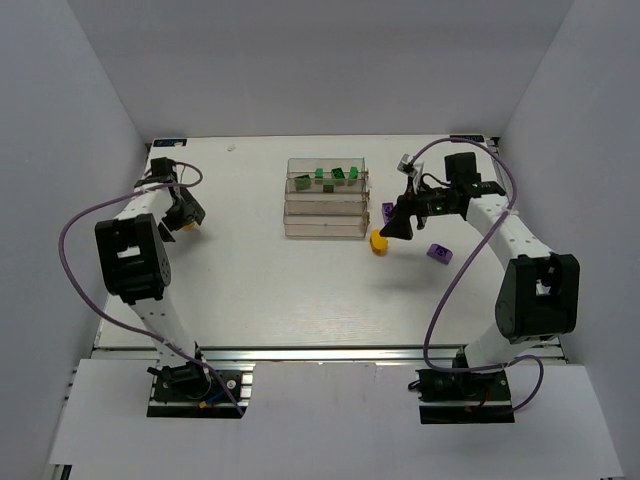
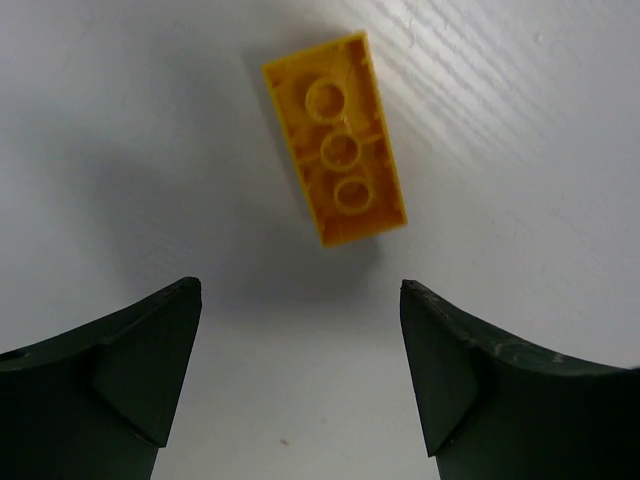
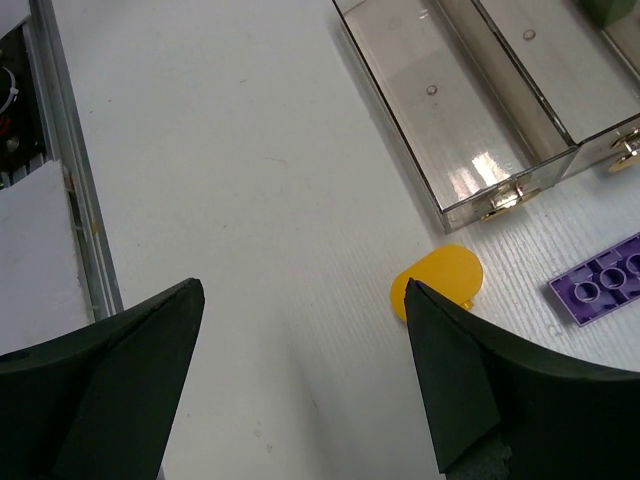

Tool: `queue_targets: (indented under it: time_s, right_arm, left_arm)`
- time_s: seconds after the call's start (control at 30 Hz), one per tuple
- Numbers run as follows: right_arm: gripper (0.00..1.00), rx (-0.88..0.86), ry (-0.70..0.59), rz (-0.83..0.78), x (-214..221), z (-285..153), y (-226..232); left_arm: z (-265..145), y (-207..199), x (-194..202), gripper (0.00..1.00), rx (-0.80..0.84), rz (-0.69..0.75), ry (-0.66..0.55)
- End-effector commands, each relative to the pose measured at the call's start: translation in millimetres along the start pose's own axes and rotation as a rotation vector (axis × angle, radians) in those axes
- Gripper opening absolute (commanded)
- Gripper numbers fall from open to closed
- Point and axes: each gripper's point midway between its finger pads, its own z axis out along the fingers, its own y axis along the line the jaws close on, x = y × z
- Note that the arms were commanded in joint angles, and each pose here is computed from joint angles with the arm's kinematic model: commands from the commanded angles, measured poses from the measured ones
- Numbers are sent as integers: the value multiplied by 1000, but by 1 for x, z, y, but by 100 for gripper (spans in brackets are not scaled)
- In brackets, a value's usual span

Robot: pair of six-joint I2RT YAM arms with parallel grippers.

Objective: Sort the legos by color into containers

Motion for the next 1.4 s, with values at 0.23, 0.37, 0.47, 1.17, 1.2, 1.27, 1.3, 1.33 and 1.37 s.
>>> queue_targets:
  time_s: [0.23, 0.37, 0.47, 1.17, 1.2, 1.27, 1.3, 1.33, 1.37]
  right_arm:
    - [83, -38, -74, -99, -31, -14, 24]
    - [82, -35, -76, -103, -33, -15, 25]
    - [82, -27, -74, -108, -35, -15, 22]
    - [34, -36, -63, -70, -33, -11, 22]
    - [25, -35, -62, -69, -31, -11, 22]
    - [16, -32, -59, -60, -28, -10, 22]
    - [6, -33, -60, -62, -27, -9, 22]
    - [3, -31, -59, -56, -27, -9, 21]
    - [1, -28, -57, -53, -27, -8, 21]
  left_arm:
    - [19, -26, -70, 81, 56, 34, -97]
    - [33, -28, -66, 67, 73, 25, -65]
    - [37, -28, -57, 47, 83, 23, -42]
    - [-161, -206, -15, 10, 1076, 153, -116]
    - [-167, -210, -7, 10, 1105, 160, -105]
    - [-177, -220, 12, 10, 1151, 158, -64]
    - [-184, -224, 18, 10, 1171, 162, -60]
    - [-186, -229, 24, 10, 1181, 161, -50]
    - [-188, -235, 26, 10, 1188, 148, -50]
